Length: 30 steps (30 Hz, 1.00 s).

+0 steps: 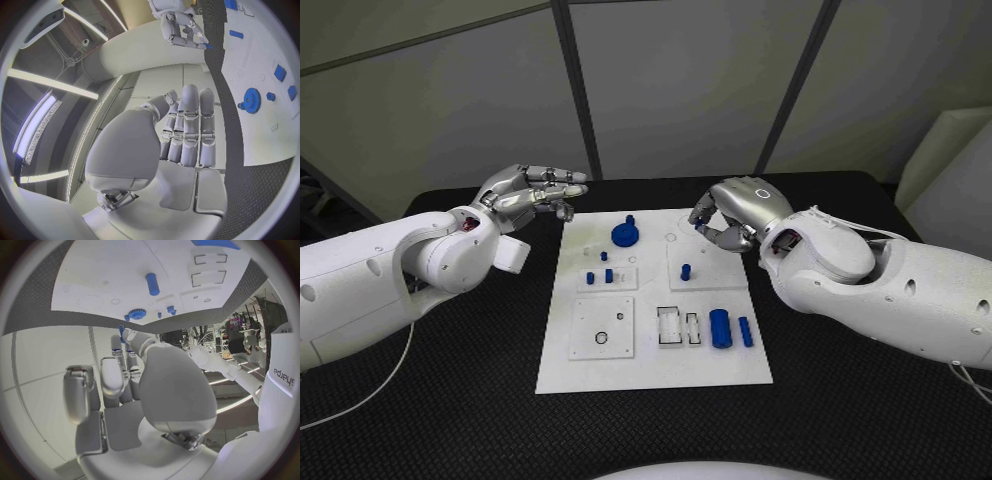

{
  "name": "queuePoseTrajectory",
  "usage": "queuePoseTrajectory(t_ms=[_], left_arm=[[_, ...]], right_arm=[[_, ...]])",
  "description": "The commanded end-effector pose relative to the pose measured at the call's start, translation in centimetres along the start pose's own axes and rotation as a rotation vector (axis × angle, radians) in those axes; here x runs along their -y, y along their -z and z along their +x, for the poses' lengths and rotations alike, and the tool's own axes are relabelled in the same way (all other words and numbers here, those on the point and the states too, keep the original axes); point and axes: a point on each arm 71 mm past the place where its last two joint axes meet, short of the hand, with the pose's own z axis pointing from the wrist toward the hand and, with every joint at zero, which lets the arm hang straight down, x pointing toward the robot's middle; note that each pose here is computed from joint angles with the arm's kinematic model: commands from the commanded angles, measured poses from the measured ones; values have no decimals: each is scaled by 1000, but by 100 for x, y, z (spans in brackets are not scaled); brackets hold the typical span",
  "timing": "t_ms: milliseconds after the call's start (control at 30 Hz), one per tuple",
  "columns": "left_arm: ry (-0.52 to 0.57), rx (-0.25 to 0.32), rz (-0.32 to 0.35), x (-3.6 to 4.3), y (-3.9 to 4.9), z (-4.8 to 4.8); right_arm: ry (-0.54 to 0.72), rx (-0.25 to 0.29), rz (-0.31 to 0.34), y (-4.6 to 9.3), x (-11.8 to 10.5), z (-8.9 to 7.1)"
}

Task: Assemble the parts on the task board

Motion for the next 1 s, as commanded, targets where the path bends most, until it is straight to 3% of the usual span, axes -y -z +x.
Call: queuePoseTrajectory(t_ms=[33,1000], left_arm=[[8,-3,12,15,-7,4],[8,-2,14,16,-14,3]], right_arm=[[-73,52,-23,9,-75,-75],[-238,84,-163,-77,-578,-115]])
